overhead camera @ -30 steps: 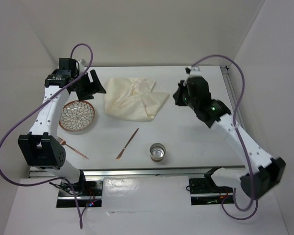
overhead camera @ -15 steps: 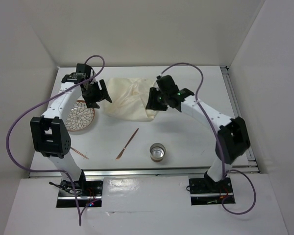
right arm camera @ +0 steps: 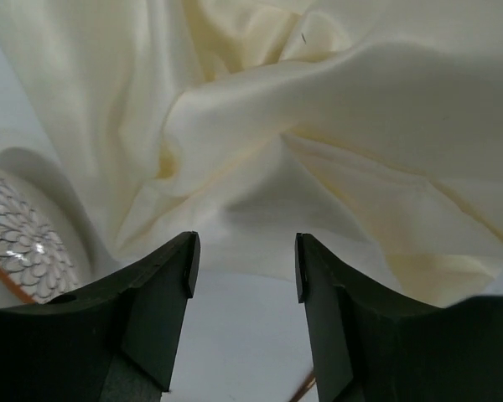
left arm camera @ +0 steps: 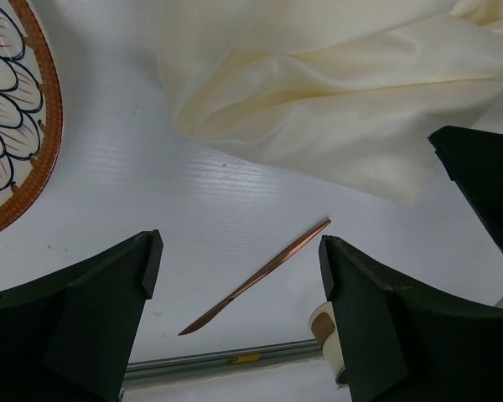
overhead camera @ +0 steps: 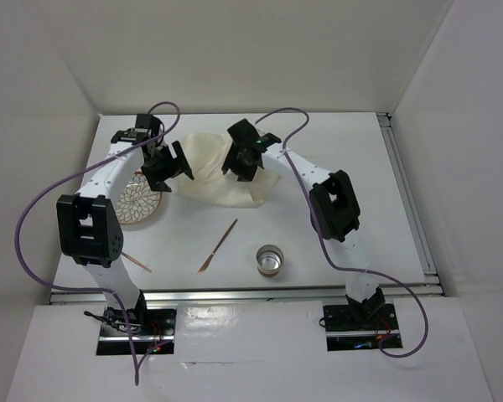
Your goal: Set the dinner table for one person
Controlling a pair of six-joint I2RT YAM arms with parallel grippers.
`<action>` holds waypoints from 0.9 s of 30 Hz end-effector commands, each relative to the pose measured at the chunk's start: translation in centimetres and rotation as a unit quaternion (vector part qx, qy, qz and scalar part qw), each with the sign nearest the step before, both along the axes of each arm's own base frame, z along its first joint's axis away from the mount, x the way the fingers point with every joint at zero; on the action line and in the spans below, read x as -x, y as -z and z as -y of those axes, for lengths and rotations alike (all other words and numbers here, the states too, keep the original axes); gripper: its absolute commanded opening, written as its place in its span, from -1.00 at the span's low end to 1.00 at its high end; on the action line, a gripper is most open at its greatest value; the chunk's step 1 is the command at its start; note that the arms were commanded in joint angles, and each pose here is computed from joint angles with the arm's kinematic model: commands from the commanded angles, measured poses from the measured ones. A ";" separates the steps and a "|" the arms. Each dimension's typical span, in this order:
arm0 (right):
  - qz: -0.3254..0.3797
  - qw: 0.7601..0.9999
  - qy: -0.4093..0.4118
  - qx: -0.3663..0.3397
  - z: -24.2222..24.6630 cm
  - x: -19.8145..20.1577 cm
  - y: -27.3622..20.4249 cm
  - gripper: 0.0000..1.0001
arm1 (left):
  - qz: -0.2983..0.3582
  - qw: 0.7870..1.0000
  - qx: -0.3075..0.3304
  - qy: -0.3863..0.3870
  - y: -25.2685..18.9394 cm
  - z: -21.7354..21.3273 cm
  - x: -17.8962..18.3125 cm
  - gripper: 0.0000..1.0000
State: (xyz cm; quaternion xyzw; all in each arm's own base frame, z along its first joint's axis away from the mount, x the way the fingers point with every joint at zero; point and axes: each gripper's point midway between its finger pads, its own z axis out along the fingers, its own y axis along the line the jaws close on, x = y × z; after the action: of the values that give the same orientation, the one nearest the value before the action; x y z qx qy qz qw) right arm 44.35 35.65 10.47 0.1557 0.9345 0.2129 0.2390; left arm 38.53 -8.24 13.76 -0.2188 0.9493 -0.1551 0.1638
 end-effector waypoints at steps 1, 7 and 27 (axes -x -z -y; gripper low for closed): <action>-0.013 0.998 0.047 0.028 0.1 0.7 -0.3 0.25 | 0.011 1.000 0.008 -0.006 -0.8 0.3 0.2 0.89; -0.021 0.994 0.094 0.056 0.7 0.2 2.0 0.31 | 0.017 1.000 0.005 0.002 -0.9 0.2 0.5 0.89; -0.006 0.993 0.113 0.041 -0.7 -3.0 3.6 0.41 | 0.029 0.999 0.012 0.026 -1.4 0.6 1.3 0.79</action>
State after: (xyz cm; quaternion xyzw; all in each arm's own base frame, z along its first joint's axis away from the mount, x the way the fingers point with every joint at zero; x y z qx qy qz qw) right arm 46.28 36.54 7.23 0.2408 0.9248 0.1537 0.2514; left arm 37.40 -8.59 13.32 -0.2109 0.9499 -0.1667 0.1595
